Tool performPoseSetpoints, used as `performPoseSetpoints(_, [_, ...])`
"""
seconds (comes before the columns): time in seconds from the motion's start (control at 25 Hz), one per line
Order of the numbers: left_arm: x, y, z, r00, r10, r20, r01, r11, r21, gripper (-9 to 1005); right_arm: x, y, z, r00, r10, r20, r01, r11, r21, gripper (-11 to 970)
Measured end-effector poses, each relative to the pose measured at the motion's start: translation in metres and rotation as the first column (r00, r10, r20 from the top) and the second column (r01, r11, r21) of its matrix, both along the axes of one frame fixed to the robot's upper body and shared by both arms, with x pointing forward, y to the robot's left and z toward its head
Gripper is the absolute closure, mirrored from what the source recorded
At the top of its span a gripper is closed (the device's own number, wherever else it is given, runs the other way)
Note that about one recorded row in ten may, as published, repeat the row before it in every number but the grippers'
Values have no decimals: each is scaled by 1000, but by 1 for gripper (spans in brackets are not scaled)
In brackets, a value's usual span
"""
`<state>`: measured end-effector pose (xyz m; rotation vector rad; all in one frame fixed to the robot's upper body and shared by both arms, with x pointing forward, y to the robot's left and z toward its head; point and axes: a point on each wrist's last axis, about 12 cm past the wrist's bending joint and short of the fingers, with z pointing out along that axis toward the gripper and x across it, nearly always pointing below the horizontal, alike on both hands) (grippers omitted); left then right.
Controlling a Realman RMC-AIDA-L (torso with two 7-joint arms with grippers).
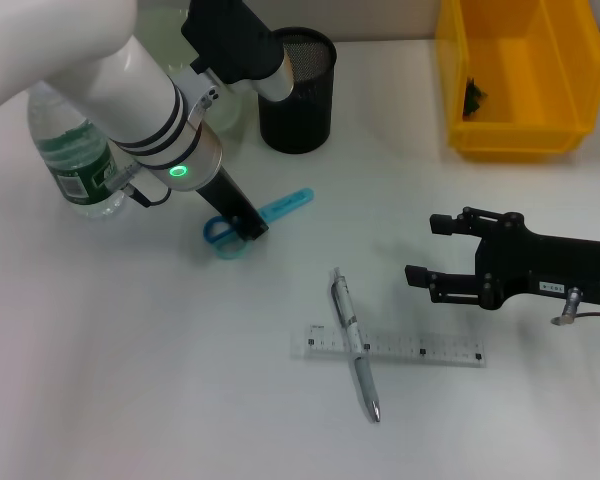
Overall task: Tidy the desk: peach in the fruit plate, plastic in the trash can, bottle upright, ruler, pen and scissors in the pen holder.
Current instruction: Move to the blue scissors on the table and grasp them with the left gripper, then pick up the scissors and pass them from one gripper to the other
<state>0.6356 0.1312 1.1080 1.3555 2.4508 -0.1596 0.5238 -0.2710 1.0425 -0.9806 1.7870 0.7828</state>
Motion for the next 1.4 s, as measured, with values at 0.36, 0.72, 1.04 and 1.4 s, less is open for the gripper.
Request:
performPoseSetpoints(0.36, [-1, -3, 7, 1000, -1, -18, 1, 1000, -13, 727, 1, -1, 1, 1000, 1, 4, -1, 1000, -2, 163])
performPoseSetpoints(0.72, [-2, -3, 19, 999, 31, -34, -34, 994, -102, 728, -1, -3, 1, 1000, -8, 2, 8, 1000, 1, 163])
performPoseSetpoints(1.04, [-8, 11, 27, 994, 77, -79, -96, 956, -278, 728, -6, -9, 3, 1000, -19, 7, 19, 999, 41, 163])
performPoseSetpoints(1.4, [-35, 44, 19, 980, 93, -174, -186, 729, -659, 728, -11, -7, 1, 1000, -4, 16, 3, 999, 52, 163])
